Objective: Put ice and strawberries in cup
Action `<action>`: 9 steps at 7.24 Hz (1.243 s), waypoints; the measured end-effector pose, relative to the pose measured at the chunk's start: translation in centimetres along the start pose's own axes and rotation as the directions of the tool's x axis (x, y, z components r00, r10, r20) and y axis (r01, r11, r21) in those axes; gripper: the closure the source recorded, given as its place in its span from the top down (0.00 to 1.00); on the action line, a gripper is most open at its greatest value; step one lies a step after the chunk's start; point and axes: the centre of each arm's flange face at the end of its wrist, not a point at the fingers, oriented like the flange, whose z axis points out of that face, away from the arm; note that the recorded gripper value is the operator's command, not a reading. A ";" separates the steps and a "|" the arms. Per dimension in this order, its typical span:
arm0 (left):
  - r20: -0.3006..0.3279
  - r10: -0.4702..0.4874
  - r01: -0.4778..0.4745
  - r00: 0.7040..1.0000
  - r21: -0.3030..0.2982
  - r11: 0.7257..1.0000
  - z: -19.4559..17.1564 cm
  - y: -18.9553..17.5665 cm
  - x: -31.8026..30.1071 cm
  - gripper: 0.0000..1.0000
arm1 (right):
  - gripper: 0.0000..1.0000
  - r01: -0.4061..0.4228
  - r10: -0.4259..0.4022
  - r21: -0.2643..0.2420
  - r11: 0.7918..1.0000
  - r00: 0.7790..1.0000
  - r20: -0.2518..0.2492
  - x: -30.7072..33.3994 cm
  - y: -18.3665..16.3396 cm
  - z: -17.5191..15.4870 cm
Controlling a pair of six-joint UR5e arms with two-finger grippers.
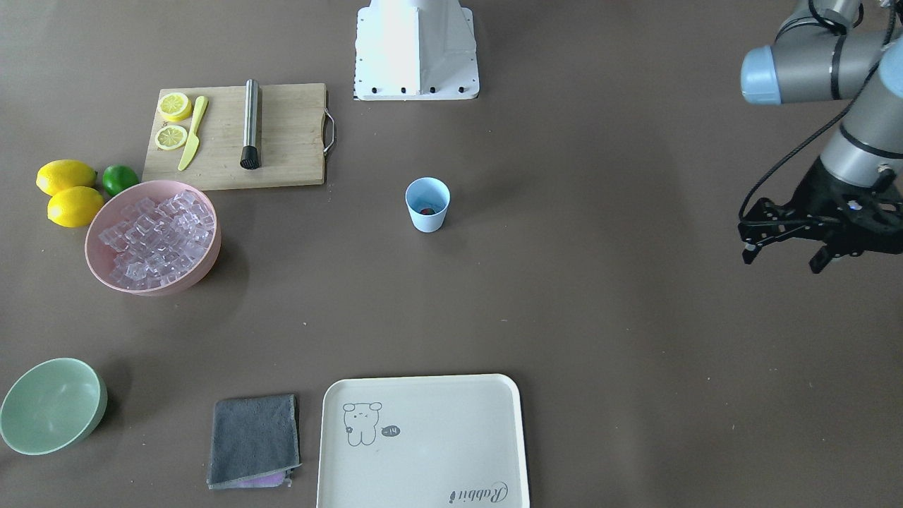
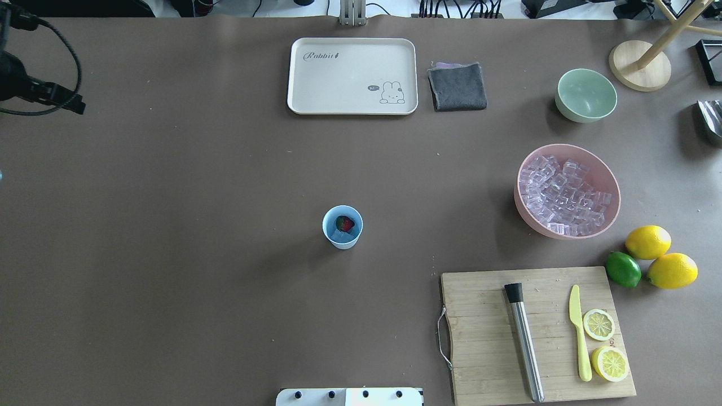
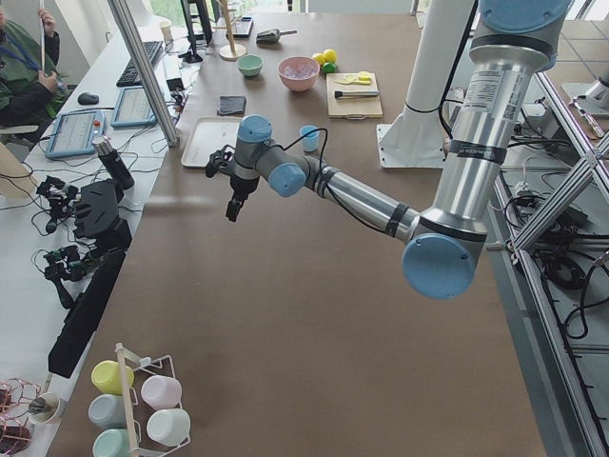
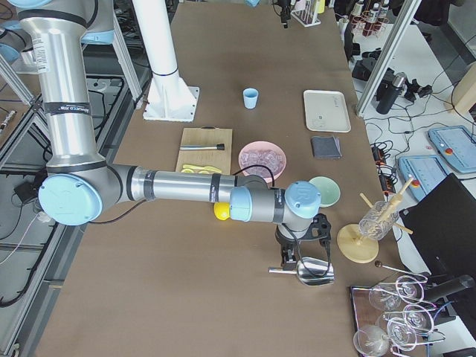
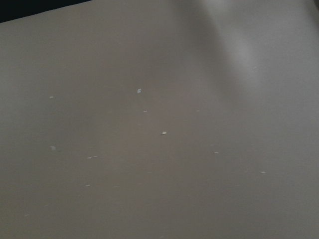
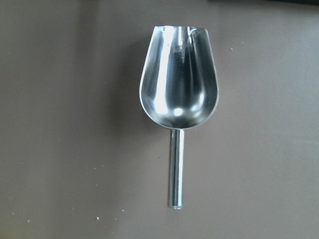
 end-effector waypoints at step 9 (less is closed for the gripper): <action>-0.051 -0.092 0.084 0.994 -0.137 0.987 -1.9 13.2 -19.5 0.98 | 1.00 -0.072 0.072 0.051 0.996 0.997 -0.002 0.3 -0.8 -2.5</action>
